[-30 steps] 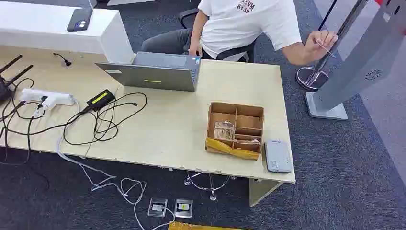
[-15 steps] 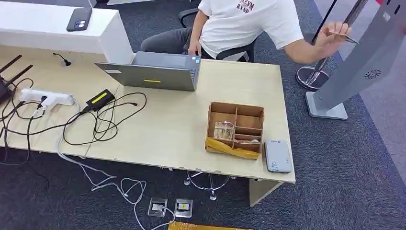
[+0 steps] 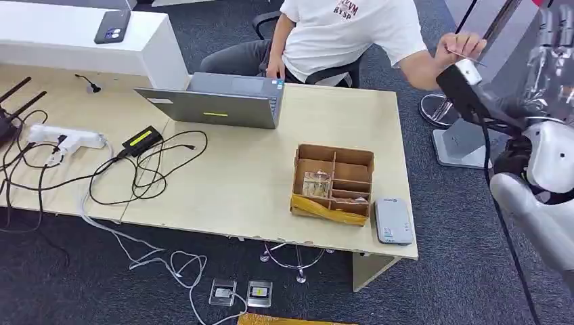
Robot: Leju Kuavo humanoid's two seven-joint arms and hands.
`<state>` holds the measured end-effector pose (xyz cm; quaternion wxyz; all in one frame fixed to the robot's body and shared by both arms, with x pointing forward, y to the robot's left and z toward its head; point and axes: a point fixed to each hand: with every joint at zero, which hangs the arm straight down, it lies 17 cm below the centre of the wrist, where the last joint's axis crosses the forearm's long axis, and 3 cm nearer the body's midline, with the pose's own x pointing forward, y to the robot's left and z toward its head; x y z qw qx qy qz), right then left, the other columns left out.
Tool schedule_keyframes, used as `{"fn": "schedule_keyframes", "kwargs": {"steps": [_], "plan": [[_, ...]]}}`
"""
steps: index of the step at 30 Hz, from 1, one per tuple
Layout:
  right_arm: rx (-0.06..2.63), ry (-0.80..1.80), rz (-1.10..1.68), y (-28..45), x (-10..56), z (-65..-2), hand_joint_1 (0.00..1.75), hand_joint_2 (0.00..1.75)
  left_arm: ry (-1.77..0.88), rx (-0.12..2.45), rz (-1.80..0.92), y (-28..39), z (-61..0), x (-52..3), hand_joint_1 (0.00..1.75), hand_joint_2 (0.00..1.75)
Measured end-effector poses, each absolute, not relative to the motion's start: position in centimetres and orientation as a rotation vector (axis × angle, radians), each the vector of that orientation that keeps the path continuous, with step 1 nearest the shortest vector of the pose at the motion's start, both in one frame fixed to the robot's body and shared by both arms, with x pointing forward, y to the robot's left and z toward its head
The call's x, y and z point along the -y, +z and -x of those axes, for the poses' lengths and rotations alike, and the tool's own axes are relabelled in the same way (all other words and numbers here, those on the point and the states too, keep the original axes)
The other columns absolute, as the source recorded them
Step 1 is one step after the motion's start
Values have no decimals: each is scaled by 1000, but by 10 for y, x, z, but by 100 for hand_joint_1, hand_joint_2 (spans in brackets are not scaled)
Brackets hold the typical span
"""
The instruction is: Pass the card to the sensor for recognition and then transmit it.
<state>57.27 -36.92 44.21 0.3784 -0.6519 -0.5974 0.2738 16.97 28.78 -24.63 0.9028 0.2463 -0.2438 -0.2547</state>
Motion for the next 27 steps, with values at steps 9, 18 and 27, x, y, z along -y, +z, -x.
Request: {"fn": "schedule_keyframes", "kwargs": {"steps": [9, 18, 27], "plan": [[1601, 857, 1552, 397, 303, -590, 0, 175, -529, 506, -509, -246, -170, -288, 0, 0], [1587, 943, 1496, 365, 278, -599, 0, 175, -528, 500, -507, -247, -169, -290, 0, 0], [1582, 1015, 1412, 336, 263, -604, 175, 175, -542, 497, -495, -248, -169, -289, 0, 0]]}}
